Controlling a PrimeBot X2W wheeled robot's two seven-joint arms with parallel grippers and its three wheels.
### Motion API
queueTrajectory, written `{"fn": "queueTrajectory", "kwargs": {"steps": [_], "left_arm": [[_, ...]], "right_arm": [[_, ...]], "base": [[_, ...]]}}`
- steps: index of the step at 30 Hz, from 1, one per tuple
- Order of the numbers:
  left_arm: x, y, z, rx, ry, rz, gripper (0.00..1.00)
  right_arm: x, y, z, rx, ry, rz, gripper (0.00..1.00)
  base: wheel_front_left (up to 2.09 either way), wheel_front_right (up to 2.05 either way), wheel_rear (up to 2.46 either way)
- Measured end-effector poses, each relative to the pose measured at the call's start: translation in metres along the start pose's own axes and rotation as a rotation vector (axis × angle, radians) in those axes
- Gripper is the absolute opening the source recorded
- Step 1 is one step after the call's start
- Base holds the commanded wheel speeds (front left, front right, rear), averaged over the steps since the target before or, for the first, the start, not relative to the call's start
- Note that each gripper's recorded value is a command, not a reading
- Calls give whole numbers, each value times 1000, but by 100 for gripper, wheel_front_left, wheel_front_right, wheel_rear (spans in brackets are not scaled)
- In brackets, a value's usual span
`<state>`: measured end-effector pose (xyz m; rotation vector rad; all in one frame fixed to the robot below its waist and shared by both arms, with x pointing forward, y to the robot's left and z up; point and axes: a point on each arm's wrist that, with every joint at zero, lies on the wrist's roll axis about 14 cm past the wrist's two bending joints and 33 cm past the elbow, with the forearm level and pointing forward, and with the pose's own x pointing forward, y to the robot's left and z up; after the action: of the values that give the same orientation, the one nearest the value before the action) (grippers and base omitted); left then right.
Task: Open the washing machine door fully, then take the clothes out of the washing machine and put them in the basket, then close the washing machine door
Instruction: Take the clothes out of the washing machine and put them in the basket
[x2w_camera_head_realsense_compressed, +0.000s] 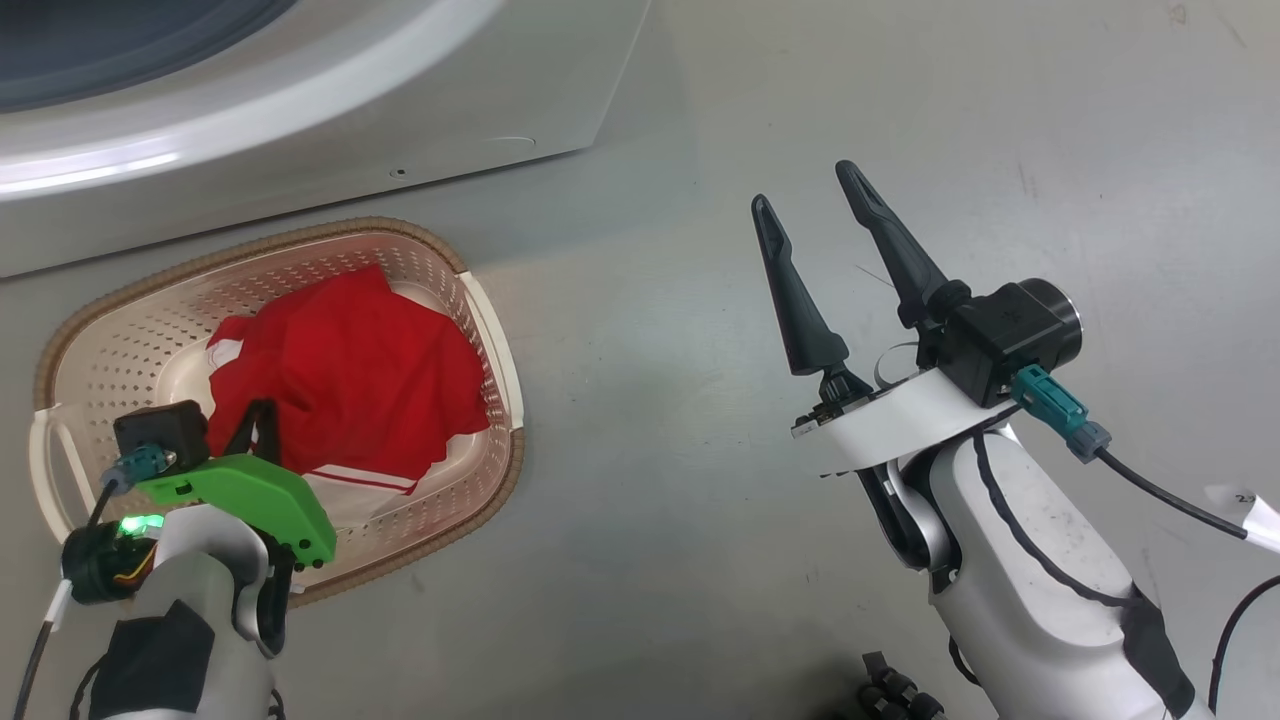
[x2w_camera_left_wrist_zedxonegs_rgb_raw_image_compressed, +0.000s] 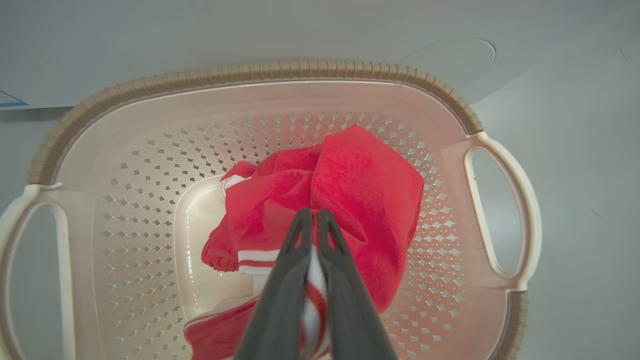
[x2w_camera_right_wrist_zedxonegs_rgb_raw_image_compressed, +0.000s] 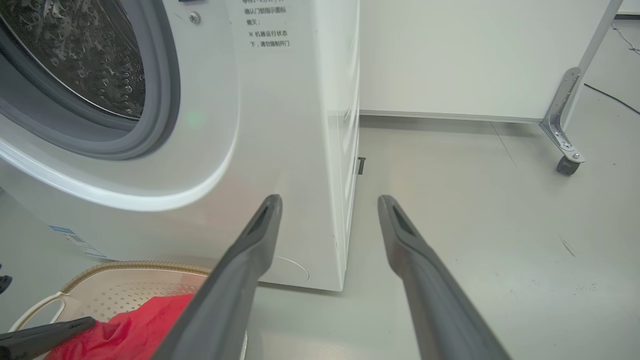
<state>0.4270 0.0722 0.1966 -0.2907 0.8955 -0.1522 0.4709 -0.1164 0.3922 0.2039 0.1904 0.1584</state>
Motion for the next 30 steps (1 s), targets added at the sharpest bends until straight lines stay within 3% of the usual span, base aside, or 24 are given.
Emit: {"fn": "queueTrajectory", "kwargs": {"steps": [9, 10, 12, 13, 14, 30], "left_arm": [[7, 5, -3, -23, 30, 26, 0], [8, 5, -2, -31, 29, 27, 5], [7, 6, 0, -42, 22, 33, 44], [6, 5, 0, -49, 24, 32, 85], [5, 5, -2, -54, 28, 31, 100], [-23, 6, 28, -61, -101, 27, 100]], "right_arm": [[1, 1, -3, -2, 9, 3, 100], [0, 0, -3, -2, 11, 2, 100], [0, 0, -3, -4, 11, 1, 100], [0, 1, -3, -4, 10, 2, 100], [-1, 1, -2, -5, 9, 3, 100], [-8, 8, 22, -17, -37, 11, 100]], "base": [[0, 0, 0], [0, 0, 0], [0, 0, 0], [0, 0, 0], [0, 0, 0], [0, 0, 0]]}}
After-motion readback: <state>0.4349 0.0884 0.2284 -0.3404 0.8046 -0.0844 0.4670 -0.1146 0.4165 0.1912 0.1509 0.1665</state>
